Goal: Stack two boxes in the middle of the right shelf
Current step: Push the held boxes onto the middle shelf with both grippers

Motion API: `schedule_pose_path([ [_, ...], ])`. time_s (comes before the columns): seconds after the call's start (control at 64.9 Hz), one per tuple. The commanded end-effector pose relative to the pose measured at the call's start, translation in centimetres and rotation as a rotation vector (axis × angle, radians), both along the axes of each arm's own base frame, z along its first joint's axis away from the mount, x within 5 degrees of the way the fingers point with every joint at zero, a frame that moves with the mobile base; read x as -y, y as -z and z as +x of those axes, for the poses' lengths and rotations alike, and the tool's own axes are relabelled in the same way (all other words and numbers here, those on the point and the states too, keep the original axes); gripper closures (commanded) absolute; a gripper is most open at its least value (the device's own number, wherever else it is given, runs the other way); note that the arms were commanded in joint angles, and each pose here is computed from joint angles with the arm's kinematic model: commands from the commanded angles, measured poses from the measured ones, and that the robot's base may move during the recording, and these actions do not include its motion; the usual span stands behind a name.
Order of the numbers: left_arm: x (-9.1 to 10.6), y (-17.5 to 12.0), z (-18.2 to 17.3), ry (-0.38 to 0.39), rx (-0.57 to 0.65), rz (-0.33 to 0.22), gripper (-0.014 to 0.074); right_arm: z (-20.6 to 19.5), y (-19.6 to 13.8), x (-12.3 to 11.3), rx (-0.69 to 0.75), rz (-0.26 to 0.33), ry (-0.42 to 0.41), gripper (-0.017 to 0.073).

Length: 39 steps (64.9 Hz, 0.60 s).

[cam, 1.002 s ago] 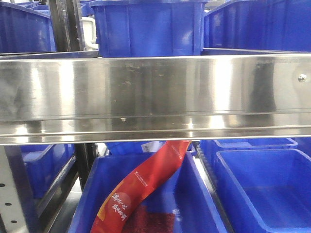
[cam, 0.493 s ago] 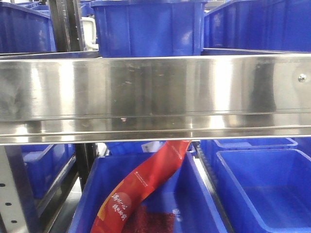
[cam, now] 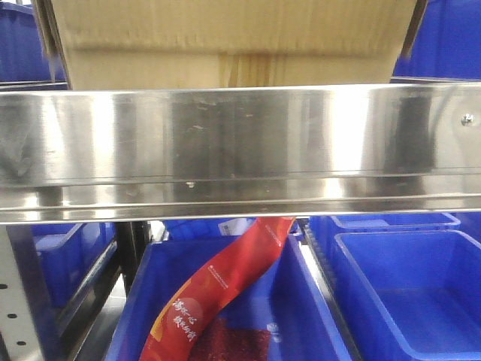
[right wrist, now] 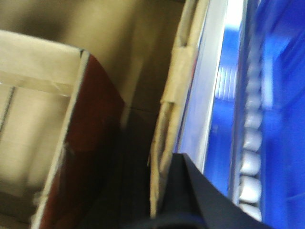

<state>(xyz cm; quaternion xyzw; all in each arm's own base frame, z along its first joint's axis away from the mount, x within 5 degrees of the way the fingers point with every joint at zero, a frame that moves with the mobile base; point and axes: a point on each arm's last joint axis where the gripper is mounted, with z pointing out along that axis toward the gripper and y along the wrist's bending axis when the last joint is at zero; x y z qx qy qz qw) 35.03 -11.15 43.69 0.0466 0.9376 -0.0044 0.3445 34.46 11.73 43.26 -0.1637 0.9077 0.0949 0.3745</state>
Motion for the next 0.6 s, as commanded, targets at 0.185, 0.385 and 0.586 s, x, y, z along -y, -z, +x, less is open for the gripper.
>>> schedule_pose_path([
  [0.185, 0.1, -1.1, -0.2, 0.021, 0.066, -0.019, 0.0213, 0.1, -0.6, 0.2, 0.030, -0.005, -0.001, 0.0295],
  [0.385, -0.1, -1.5, -0.5, 0.027, 0.075, -0.017, 0.0045, -0.6, -2.3, 0.4, 0.064, 0.017, 0.011, -0.0012],
  [0.586, -1.0, -4.4, -3.1, 0.026, 0.154, -0.045, 0.0178, -3.1, -4.9, 1.2, 0.110, 0.030, 0.008, 0.0095],
])
